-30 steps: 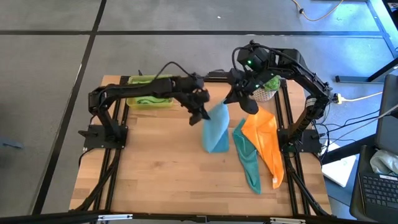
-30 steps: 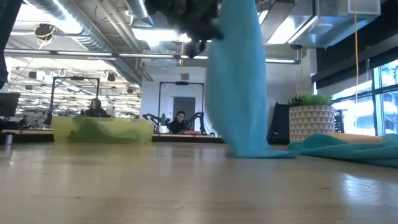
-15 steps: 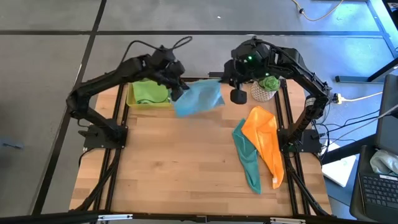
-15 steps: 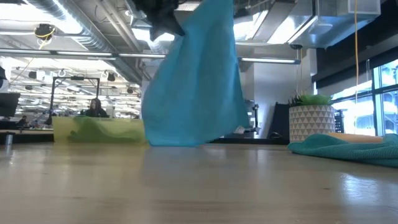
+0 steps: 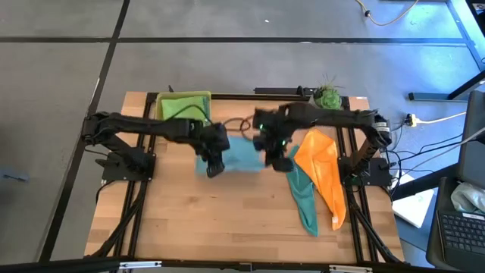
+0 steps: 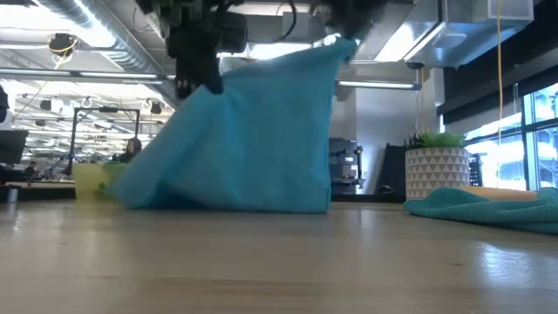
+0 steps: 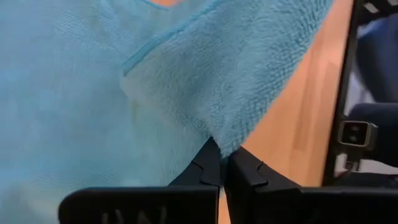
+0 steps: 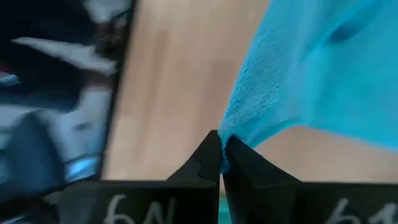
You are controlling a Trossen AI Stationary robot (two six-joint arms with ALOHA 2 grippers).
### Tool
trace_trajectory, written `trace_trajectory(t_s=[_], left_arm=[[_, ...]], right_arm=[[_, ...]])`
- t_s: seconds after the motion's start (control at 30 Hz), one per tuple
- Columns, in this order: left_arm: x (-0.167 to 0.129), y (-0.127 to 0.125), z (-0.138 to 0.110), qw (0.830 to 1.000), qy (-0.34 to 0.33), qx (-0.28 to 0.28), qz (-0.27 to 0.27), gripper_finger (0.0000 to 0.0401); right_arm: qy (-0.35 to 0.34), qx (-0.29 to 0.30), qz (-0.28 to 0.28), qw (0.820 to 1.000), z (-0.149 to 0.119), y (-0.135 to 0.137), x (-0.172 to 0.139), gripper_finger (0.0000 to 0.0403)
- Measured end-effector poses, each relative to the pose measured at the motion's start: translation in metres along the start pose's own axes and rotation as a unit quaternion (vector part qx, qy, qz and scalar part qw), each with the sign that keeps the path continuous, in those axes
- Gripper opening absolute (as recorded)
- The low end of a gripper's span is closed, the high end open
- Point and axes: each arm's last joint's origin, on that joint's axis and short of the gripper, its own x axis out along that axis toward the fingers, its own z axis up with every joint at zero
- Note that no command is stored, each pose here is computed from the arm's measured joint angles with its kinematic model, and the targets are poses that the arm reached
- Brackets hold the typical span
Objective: Fold microfiber towels
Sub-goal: Fold the left blue towel
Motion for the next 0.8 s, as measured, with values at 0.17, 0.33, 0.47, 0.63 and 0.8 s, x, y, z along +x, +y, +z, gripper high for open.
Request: trace_trajectory(t_s=[0.17, 0.33, 0.47, 0.63, 0.8], left_arm=[[0.026, -0.007, -0.015, 0.999, -0.023, -0.018, -0.042, 0.0000], [0.043, -0.014, -0.028, 0.995, -0.023, -0.039, -0.089, 0.0008], [0.050, -0.022, -0.036, 0.993, 0.007, -0.034, -0.112, 0.0037], [0.056, -0.035, -0.043, 0.987, 0.040, -0.028, -0.152, 0.0071], [0.057, -0.034, -0.047, 0.994, 0.028, -0.022, -0.105, 0.0081]], right_arm=[[0.024, 0.037, 0.063, 0.997, -0.023, -0.009, 0.056, 0.0010], [0.024, 0.048, 0.070, 0.996, -0.035, -0.010, 0.086, 0.0010], [0.018, 0.036, 0.074, 0.996, -0.037, -0.005, 0.097, 0.0010], [0.007, 0.004, 0.072, 0.997, -0.034, 0.003, 0.103, 0.0010], [0.006, -0.024, 0.057, 0.998, -0.033, 0.009, 0.108, 0.0010]])
